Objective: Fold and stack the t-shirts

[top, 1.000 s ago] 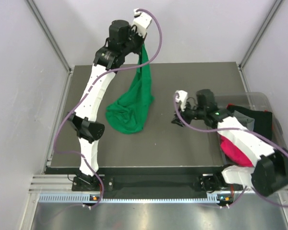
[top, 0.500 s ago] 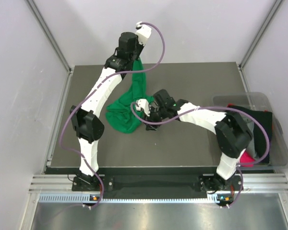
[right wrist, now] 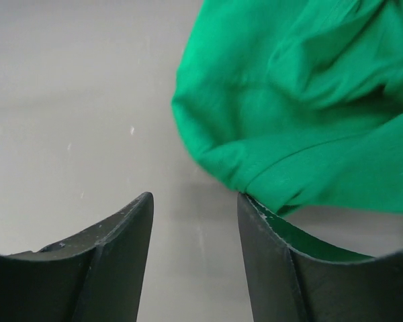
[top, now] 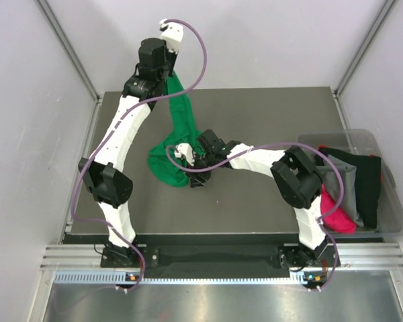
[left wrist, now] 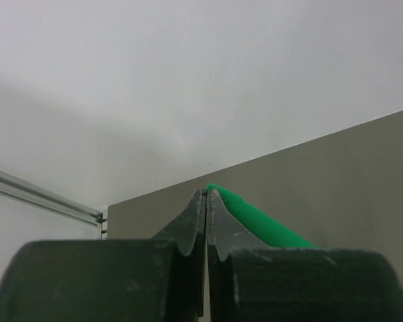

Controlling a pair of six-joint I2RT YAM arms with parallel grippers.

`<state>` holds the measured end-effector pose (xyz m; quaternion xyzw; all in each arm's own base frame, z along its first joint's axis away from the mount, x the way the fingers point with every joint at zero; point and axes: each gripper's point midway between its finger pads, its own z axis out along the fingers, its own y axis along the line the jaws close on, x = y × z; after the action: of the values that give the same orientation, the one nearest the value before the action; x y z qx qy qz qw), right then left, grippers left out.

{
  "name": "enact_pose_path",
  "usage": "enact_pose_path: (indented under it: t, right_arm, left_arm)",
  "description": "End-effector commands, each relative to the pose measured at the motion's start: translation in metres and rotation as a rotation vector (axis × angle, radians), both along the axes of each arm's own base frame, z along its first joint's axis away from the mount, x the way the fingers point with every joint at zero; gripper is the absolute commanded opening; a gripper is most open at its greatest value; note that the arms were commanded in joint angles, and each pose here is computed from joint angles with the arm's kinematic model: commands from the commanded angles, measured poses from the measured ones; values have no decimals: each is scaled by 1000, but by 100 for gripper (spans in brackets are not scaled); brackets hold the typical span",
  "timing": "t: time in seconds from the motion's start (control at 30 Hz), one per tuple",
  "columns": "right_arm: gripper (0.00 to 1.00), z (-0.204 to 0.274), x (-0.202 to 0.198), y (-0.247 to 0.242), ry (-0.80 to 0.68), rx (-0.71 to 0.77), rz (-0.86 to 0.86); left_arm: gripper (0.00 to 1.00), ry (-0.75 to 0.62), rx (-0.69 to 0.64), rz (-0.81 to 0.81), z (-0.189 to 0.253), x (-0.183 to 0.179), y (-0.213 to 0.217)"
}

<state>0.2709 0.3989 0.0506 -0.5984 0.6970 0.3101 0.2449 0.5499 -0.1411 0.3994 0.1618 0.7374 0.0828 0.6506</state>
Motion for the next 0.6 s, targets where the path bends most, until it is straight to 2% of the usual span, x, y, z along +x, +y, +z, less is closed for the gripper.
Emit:
enact_pose_path:
  t: [0.0, 0.13, 0.17, 0.27, 0.37, 0.47, 0.5, 0.53, 0.57]
  right_arm:
    - [53, 22, 11, 32, -38, 102, 10]
    - [48, 18, 18, 38, -58, 118, -6]
    - [31, 20, 20, 41, -60, 123, -6]
    - [3, 17, 22, 39, -60, 117, -29]
    - [0, 25, 29, 27, -110, 112, -78]
    - [0, 48, 37, 1, -237, 82, -129]
    - [0, 54, 47, -12, -319, 49, -150]
    - [0, 87, 52, -24, -402, 73, -174]
    - [0, 89, 52, -39, -442, 49, -188]
  left_arm:
    - [0, -90, -57, 14, 37, -11, 8]
    - [0, -89, -69, 20, 40, -16, 12]
    - [0, -85, -69, 23, 39, -16, 14]
    - [0, -82, -63, 23, 40, -20, 15]
    - [0, -89, -67, 28, 45, -24, 17]
    - [0, -109, -73, 36, 59, -34, 23]
    - [0, -110, -72, 39, 62, -37, 26]
    - [0, -132, -80, 42, 74, -46, 30]
    - [0, -135, -78, 42, 77, -49, 33]
